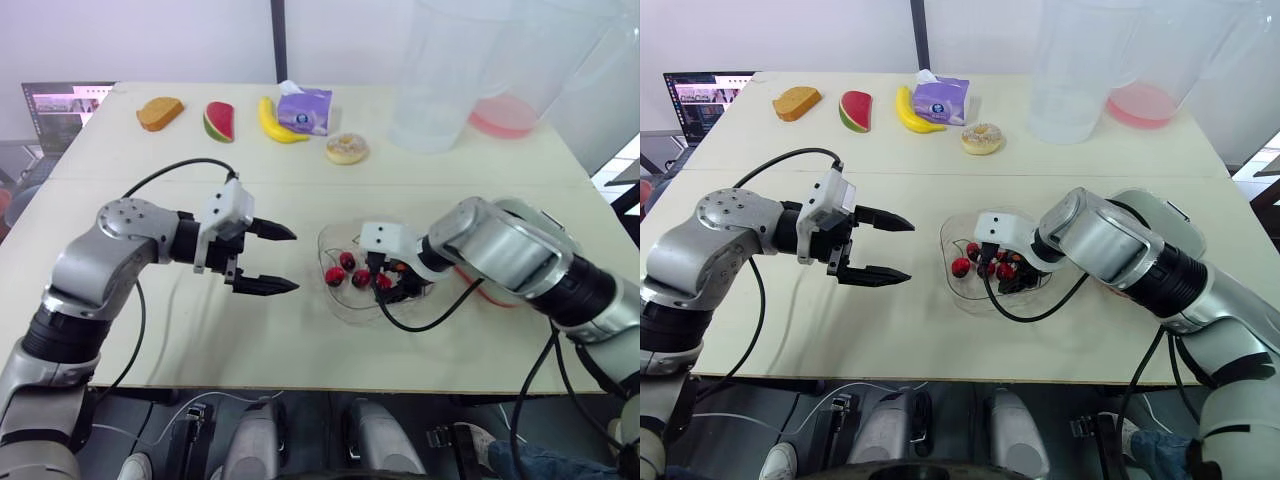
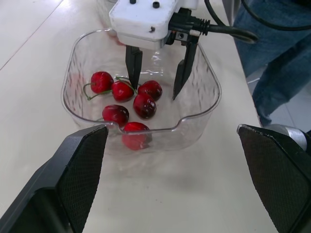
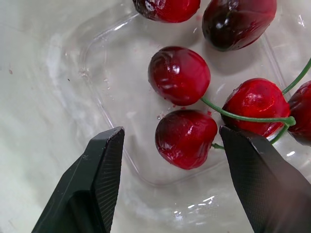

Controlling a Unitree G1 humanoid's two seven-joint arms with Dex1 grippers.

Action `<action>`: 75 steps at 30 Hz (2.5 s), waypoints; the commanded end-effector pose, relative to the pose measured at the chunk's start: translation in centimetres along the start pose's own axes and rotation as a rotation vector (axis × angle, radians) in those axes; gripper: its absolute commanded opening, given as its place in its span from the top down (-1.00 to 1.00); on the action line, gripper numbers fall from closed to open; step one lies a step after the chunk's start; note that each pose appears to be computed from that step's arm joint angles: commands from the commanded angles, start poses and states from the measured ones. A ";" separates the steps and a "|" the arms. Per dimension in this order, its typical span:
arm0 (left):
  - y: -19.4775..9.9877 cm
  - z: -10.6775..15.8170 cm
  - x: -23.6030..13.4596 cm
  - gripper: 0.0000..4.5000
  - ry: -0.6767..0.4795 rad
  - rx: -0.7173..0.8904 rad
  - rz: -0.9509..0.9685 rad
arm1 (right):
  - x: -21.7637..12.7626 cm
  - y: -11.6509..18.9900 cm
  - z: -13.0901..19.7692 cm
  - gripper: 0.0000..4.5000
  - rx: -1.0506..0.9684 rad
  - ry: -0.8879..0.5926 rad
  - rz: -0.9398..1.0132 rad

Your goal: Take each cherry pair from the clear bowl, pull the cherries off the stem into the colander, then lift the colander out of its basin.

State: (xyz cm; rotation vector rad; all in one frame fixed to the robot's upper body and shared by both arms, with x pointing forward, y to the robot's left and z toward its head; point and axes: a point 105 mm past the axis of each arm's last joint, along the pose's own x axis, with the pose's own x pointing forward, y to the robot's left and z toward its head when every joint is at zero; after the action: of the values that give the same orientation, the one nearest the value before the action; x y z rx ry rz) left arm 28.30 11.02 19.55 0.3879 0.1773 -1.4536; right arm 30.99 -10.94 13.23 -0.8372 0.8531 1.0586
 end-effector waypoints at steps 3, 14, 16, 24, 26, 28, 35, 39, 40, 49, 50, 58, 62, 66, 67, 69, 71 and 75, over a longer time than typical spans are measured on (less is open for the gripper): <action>0.0 1.6 -0.4 -1.00 -0.029 0.051 0.013 | -0.5 -0.3 0.8 0.70 -0.031 -0.025 -0.023; 0.3 2.1 -0.4 -1.00 -0.043 0.051 0.015 | -3.3 -0.3 2.4 0.83 -0.079 -0.111 -0.057; 0.5 2.3 -0.4 -1.00 -0.053 0.048 0.018 | -4.6 0.0 3.0 0.83 -0.102 -0.150 -0.078; 1.1 3.3 -0.3 -1.00 -0.097 0.036 0.019 | -7.9 0.6 4.2 0.83 -0.173 -0.265 -0.212; 1.7 4.1 -0.3 -1.00 -0.137 0.017 0.024 | -9.1 0.3 5.2 0.83 -0.280 -0.337 -0.340; 2.1 4.8 -0.3 -1.00 -0.175 -0.010 0.021 | -9.4 1.1 5.4 0.83 -0.380 -0.365 -0.387; 4.0 6.5 0.2 -1.00 -0.326 -0.206 0.013 | -9.2 3.1 6.3 0.83 -0.641 -0.496 -0.466; 5.2 6.5 0.8 -1.00 -0.383 -0.358 0.006 | -9.1 3.1 6.2 0.83 -0.806 -0.515 -0.584; 5.2 6.5 1.0 -1.00 -0.389 -0.380 -0.006 | -9.0 3.1 6.2 0.83 -0.842 -0.522 -0.613; 4.6 6.1 1.6 -1.00 -0.471 -0.577 -0.125 | -8.6 2.1 5.5 0.83 -0.972 -0.556 -0.742; 4.4 6.1 1.7 -1.00 -0.475 -0.584 -0.133 | -8.5 1.9 5.3 0.83 -0.967 -0.551 -0.741; 2.2 5.6 3.0 -1.00 -0.543 -0.535 -0.151 | -8.8 1.1 5.6 0.83 -0.869 -0.600 -0.744; 2.0 5.0 4.1 -1.00 -0.577 -0.483 -0.084 | -8.7 1.1 5.7 0.83 -0.851 -0.601 -0.730; 2.4 5.1 4.7 -1.00 -0.631 -0.516 -0.046 | -8.6 1.1 5.8 0.83 -0.839 -0.602 -0.719; 2.4 5.2 4.9 -1.00 -0.643 -0.524 -0.047 | -8.6 1.1 5.8 0.83 -0.837 -0.601 -0.717; 2.4 5.3 5.0 -1.00 -0.653 -0.533 -0.046 | -8.6 1.1 5.8 0.83 -0.834 -0.600 -0.714; 2.7 5.5 5.1 -1.00 -0.671 -0.555 -0.037 | -8.5 1.1 5.8 0.83 -0.833 -0.598 -0.711; 3.0 5.5 5.5 -1.00 -0.675 -0.584 -0.023 | -8.5 1.2 5.9 0.83 -0.834 -0.595 -0.708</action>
State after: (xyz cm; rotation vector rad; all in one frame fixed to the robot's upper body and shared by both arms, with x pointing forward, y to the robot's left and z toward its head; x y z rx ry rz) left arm 31.28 3.92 22.03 -0.5758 0.0949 -1.3993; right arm 29.26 -8.96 21.46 -1.2691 -0.3632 0.9415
